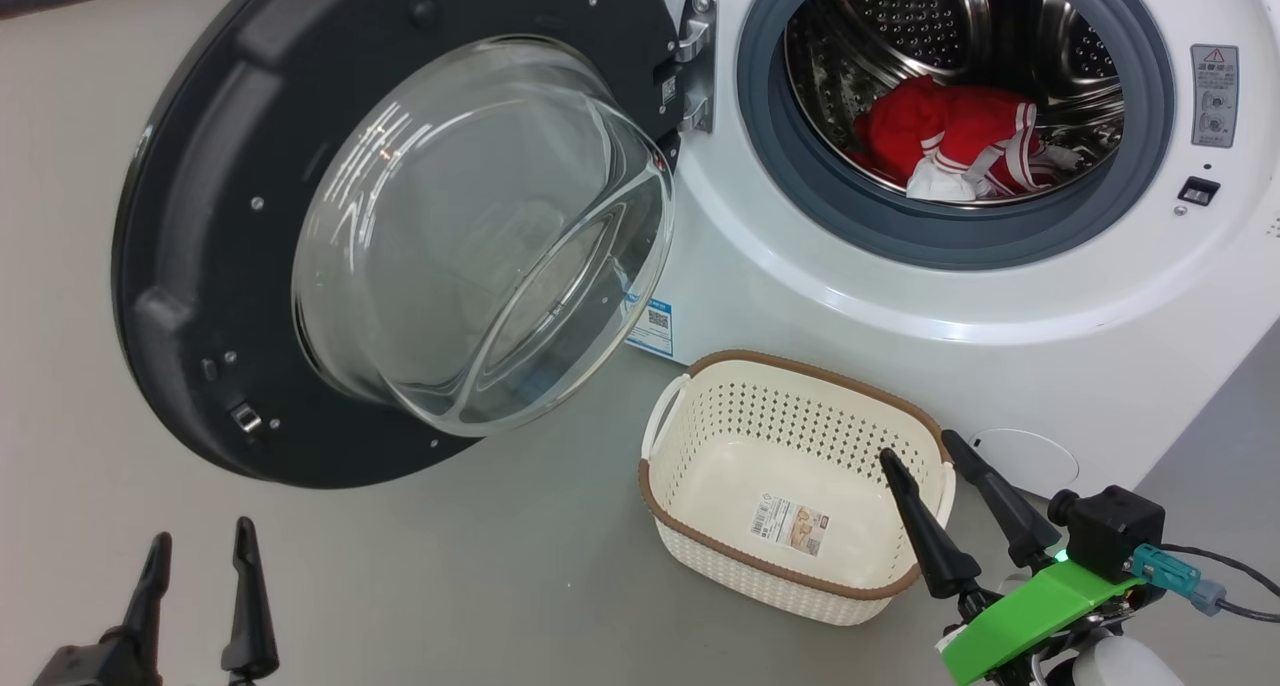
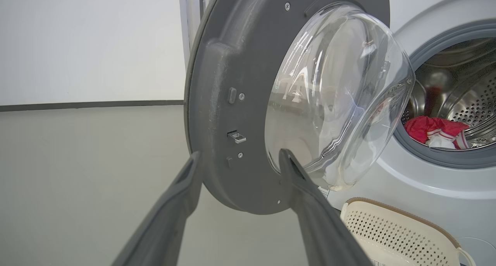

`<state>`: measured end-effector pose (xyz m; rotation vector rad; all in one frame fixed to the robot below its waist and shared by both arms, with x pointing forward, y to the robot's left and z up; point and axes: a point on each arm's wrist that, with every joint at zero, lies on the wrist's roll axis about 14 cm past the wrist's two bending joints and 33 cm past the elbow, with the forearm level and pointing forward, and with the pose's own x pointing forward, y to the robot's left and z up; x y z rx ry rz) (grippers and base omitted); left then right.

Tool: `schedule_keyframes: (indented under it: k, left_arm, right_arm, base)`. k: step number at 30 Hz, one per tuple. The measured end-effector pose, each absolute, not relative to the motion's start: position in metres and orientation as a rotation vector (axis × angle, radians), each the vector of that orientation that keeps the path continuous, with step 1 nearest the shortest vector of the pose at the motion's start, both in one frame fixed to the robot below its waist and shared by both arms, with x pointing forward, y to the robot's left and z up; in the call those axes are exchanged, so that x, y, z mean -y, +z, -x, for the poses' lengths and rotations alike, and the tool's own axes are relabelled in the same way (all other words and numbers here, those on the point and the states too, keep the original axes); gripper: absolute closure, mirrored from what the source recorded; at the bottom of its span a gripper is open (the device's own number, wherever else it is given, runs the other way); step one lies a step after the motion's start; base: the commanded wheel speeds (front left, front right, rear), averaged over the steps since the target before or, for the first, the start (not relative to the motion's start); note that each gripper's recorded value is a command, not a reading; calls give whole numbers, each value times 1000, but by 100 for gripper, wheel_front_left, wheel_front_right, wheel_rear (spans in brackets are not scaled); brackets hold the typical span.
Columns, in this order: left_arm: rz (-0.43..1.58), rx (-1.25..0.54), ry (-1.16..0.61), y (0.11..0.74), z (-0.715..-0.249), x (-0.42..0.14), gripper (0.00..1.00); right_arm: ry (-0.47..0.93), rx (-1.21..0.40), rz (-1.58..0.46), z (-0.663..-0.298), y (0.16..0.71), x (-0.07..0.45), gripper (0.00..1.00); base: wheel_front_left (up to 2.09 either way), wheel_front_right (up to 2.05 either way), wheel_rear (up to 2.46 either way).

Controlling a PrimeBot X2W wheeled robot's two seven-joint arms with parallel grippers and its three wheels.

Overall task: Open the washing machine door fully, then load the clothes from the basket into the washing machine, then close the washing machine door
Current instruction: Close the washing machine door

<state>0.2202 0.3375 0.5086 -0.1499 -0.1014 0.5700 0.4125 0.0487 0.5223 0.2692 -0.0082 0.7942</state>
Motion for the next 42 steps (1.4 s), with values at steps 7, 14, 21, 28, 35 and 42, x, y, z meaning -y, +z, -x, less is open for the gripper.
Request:
schedule_keyframes:
  k: [7, 14, 21, 28, 35, 42]
  left_arm:
    - [118, 121, 552, 524, -225, -345, 97]
    - [102, 183, 541, 562, -229, -364, 100]
    - [52, 234, 518, 605, -233, -387, 100]
    - [120, 327, 504, 662, -246, -417, 100]
    - [532, 277, 556, 648, -258, -475, 100]
    - [887, 256, 532, 639, -282, -499, 100]
  right_arm:
    - [783, 4, -269, -414, 520, -44, 0]
    - [775, 4, -267, -414, 519, -41, 0]
    - [770, 6, -263, -414, 520, -39, 0]
    - [771, 2, -262, -412, 519, -38, 0]
    - [758, -8, -265, -411, 515, -32, 0]
    - [725, -25, -265, -415, 506, -19, 0]
  base:
    - [0, 0, 0]
    - [0, 0, 0]
    - [0, 0, 0]
    - [0, 0, 0]
    - [0, 0, 0]
    - [0, 0, 0]
